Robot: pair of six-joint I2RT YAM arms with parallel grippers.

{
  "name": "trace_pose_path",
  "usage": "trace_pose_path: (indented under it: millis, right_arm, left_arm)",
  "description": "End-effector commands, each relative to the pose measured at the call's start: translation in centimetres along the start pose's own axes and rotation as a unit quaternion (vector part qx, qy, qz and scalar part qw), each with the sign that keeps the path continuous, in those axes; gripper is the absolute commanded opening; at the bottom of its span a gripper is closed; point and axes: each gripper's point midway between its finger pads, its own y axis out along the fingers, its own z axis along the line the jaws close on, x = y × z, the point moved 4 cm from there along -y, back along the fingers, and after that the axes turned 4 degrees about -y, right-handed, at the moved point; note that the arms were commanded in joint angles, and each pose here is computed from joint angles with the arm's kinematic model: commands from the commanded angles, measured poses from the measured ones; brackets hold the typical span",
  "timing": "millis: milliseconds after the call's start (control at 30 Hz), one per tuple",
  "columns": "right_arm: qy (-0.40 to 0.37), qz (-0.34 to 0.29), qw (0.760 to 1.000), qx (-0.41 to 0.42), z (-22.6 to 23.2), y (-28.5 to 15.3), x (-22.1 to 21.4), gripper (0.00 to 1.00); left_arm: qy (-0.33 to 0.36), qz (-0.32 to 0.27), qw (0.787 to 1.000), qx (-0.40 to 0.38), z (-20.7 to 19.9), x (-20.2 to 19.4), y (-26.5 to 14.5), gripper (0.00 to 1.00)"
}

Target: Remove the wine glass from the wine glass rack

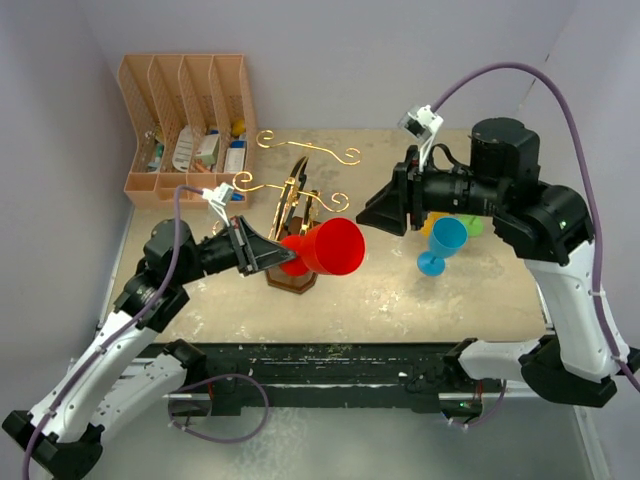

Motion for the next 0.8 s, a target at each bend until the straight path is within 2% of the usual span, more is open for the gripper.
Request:
trace_pose_path:
  millis: [0, 300, 433, 767]
  right_arm:
    - [-0.018, -0.010, 1.000, 0.000, 0.5, -0.3, 0.4, 0.45]
    - [-0.023, -0.014, 1.000, -0.010, 0.6, -0.8, 0.4, 0.45]
    - [-0.028, -0.042, 0.998, -0.037, 0.6, -2.0, 1.3, 0.44]
    - [-0.037, -0.057, 0.998, -0.005, 2.1, -3.1, 1.6, 0.45]
  left_arm:
    - [0.044, -0.005, 0.998, -0.040, -2.6, 1.1, 0.3, 0.00]
    - [0.051, -0.003, 0.998, -0.036, -3.1, 1.8, 0.9, 0.00]
    - [0.049, -0.001, 0.998, -0.036, -3.0, 1.7, 0.8, 0.00]
    - [0.046, -0.006, 0.998, -0.034, -2.8, 1.4, 0.4, 0.00]
